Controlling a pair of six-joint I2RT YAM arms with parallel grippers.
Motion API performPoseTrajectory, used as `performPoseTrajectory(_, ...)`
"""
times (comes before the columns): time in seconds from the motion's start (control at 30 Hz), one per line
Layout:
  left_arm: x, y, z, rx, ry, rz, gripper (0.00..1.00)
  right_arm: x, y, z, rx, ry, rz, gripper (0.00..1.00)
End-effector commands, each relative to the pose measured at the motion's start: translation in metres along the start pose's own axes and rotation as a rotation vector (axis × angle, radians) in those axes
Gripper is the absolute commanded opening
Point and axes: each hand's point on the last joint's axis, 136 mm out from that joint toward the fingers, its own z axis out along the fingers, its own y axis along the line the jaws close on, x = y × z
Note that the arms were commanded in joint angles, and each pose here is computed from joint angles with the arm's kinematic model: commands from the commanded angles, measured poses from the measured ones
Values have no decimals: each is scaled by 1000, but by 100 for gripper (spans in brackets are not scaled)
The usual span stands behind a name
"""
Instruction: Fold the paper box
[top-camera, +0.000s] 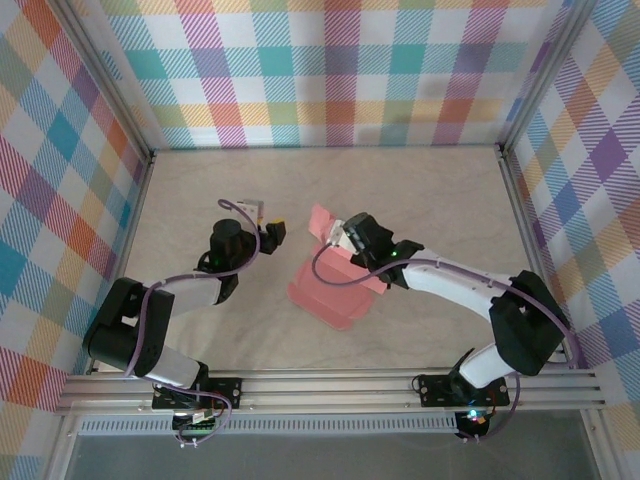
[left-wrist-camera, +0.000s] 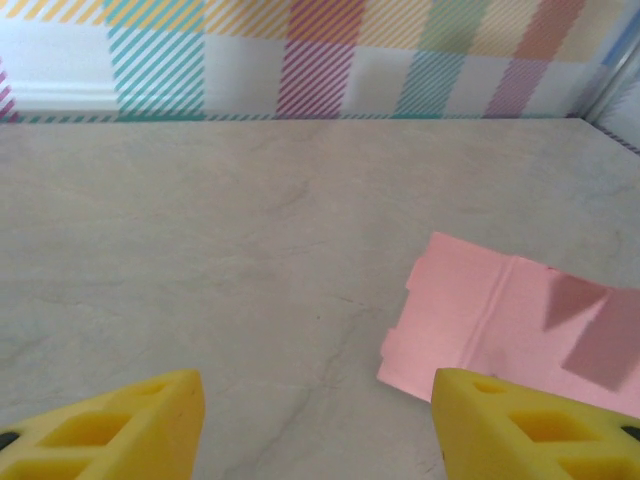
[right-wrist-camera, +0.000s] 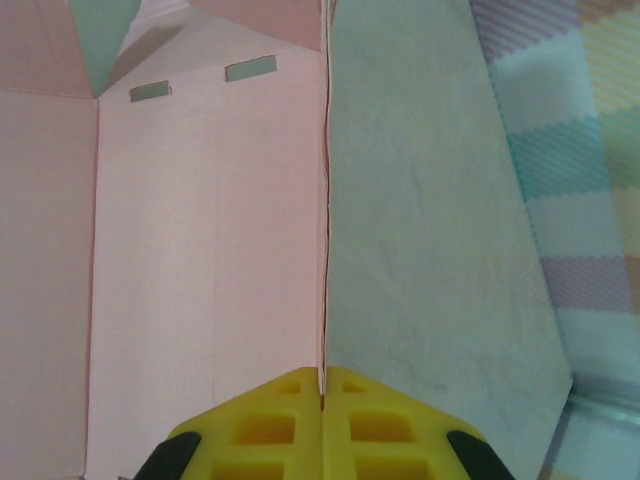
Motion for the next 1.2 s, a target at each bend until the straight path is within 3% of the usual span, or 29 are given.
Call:
performPoseTrajectory(0.0, 1, 11, 3, -6, 21, -75, 62, -25, -9, -1, 107, -79, -87, 0)
performPoseTrajectory(0.2, 5, 26, 9, -29, 40, -136, 63, -52, 0, -1, 214, -173, -238, 0)
performPoseTrajectory(0.4, 7, 42, 13, -63, 52, -185, 65, -60, 14, 7, 302, -189, -352, 0)
performPoseTrajectory(0.67, 7, 67, 26, -99, 92, -278, 67, -66, 24, 12, 362, -210, -388, 0)
performPoseTrajectory(1.17, 42, 72, 68, -22, 378, -415, 67, -66, 24, 0, 424, -272, -382, 0)
